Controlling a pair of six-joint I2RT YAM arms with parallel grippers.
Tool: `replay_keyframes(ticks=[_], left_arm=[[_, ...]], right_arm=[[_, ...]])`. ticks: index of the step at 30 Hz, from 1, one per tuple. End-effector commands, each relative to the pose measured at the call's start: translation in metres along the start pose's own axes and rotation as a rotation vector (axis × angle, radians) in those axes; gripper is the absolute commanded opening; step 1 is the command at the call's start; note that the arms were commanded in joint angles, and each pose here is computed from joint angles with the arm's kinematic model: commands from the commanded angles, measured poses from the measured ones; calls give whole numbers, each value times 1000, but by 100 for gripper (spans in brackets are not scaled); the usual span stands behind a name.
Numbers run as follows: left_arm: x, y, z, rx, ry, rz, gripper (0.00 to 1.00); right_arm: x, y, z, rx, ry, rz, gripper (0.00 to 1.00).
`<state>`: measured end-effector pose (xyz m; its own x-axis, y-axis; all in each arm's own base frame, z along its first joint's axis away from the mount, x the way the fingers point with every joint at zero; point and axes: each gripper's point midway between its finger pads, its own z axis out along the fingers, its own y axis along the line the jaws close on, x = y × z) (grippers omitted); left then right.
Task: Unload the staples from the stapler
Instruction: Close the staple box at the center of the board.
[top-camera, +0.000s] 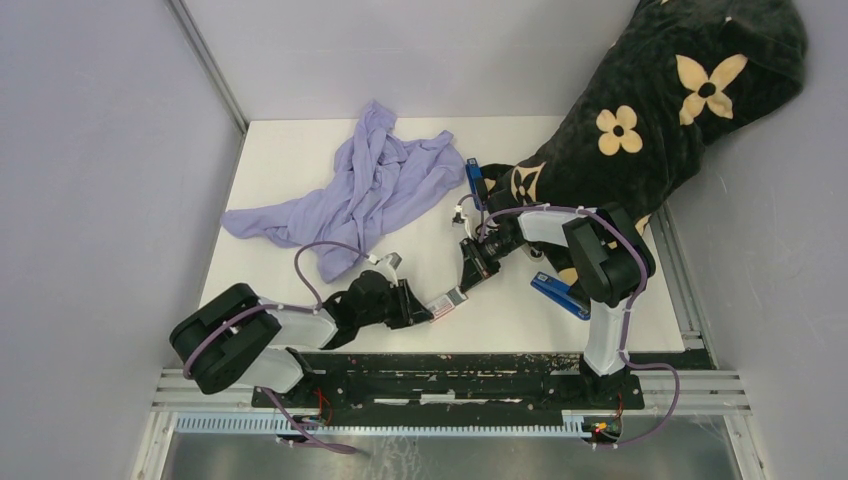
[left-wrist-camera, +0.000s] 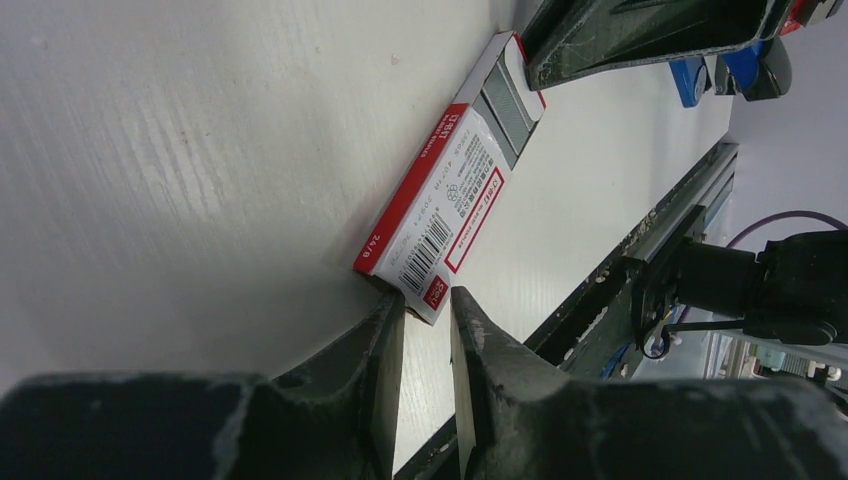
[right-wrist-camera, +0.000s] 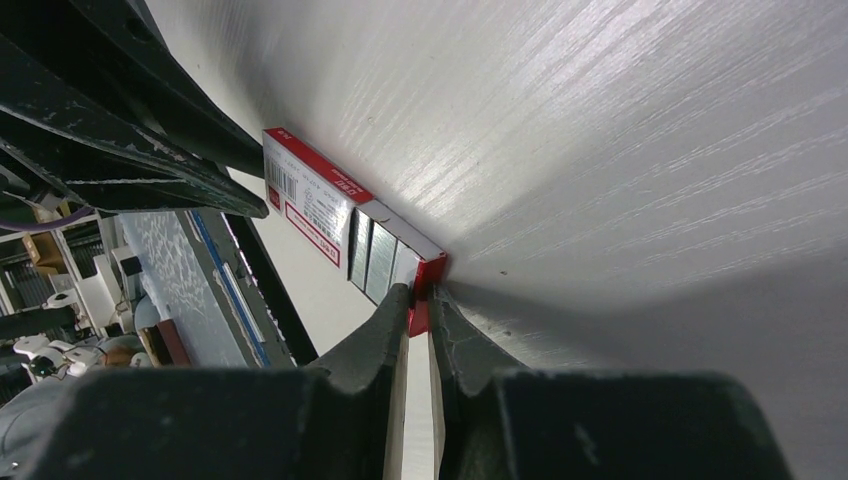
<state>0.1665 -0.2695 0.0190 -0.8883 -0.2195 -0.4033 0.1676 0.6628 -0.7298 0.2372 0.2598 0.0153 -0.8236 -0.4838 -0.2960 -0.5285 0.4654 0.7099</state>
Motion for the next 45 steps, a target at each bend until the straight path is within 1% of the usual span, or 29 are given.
replay_keyframes(ticks=[1, 11, 36, 40, 45], left_arm=[[1, 8, 7, -48, 16, 8, 31], [0, 13, 17, -70, 29, 23, 30], [-3, 19, 22, -78, 28, 24, 30], [-4, 22, 21, -81, 19, 22, 31], [-7, 19, 15, -65, -1, 23, 34]], right_arm=[[-8, 10, -4, 0, -28, -53, 16], [-7, 13, -1, -2, -20, -58, 15], [-5, 19, 3, -11, 0, -79, 15], [-6, 19, 2, -12, 1, -82, 17], [-15, 23, -11, -13, -33, -102, 23]])
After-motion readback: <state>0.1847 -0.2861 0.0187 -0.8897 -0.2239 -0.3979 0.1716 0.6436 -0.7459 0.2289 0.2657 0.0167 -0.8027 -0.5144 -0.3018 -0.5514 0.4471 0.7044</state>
